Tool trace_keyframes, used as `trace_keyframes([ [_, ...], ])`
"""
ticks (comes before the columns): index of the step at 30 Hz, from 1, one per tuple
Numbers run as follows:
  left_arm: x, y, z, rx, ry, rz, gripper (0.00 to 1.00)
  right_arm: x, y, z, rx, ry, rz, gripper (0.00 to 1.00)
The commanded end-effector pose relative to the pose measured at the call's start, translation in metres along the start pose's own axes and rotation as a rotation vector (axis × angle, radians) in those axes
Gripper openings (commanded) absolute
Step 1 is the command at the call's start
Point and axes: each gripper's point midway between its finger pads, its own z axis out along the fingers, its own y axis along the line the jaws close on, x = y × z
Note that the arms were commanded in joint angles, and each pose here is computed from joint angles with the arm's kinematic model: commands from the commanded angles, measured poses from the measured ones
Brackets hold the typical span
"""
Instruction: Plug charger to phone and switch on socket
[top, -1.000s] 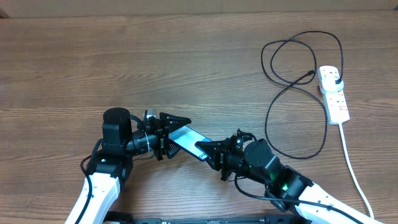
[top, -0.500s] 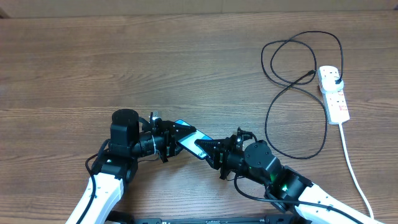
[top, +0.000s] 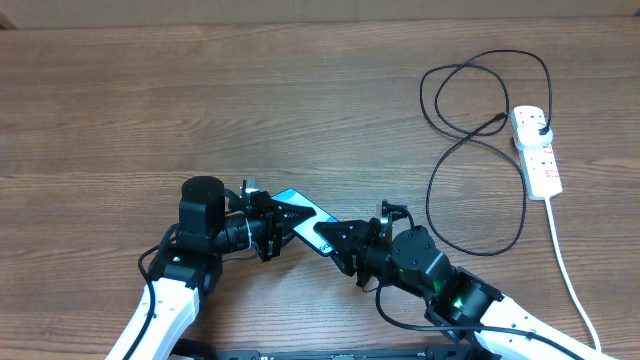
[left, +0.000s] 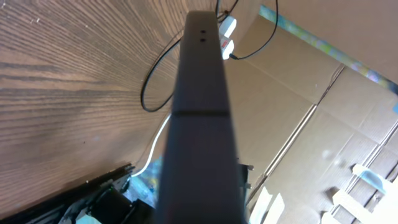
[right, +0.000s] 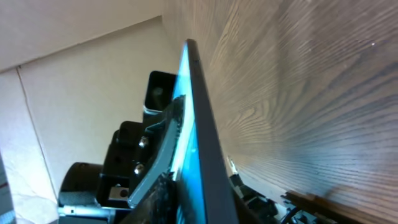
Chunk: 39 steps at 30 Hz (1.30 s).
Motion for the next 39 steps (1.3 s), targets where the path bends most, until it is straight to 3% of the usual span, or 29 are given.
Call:
trace_keyframes([
  [1, -0.008, -0.005, 0.000, 0.006, -0.050, 0.115, 0.04, 0.003, -0.004, 0.000, 0.023, 0.007, -0.056, 0.27],
  [4, -0.022, 0.005, -0.001, -0.037, -0.130, 0.172, 0.07, -0.012, -0.011, -0.001, 0.053, -0.074, -0.149, 0.36],
  [8, -0.038, 0.039, -0.007, -0.169, -0.225, 0.108, 0.04, -0.040, -0.012, -0.005, 0.094, -0.221, -0.487, 0.49],
  [12, -0.041, 0.068, -0.015, -0.286, -0.261, 0.075, 0.04, -0.058, -0.012, -0.011, 0.162, -0.314, -0.764, 0.77],
  [15, -0.040, 0.082, -0.019, -0.344, -0.254, 0.093, 0.04, -0.071, -0.013, -0.016, 0.211, -0.377, -0.849, 0.90],
  [21, -0.038, 0.091, -0.022, -0.384, -0.252, 0.095, 0.05, -0.115, -0.021, -0.040, 0.394, -0.481, -0.780, 1.00],
  [28, -0.041, 0.092, -0.023, -0.390, -0.268, 0.096, 0.04, -0.181, 0.009, -0.094, 0.560, -0.644, -0.725, 1.00],
  [39, -0.041, 0.092, -0.023, -0.389, -0.269, 0.091, 0.04, -0.289, 0.029, -0.139, 0.840, -0.713, -0.613, 1.00],
])
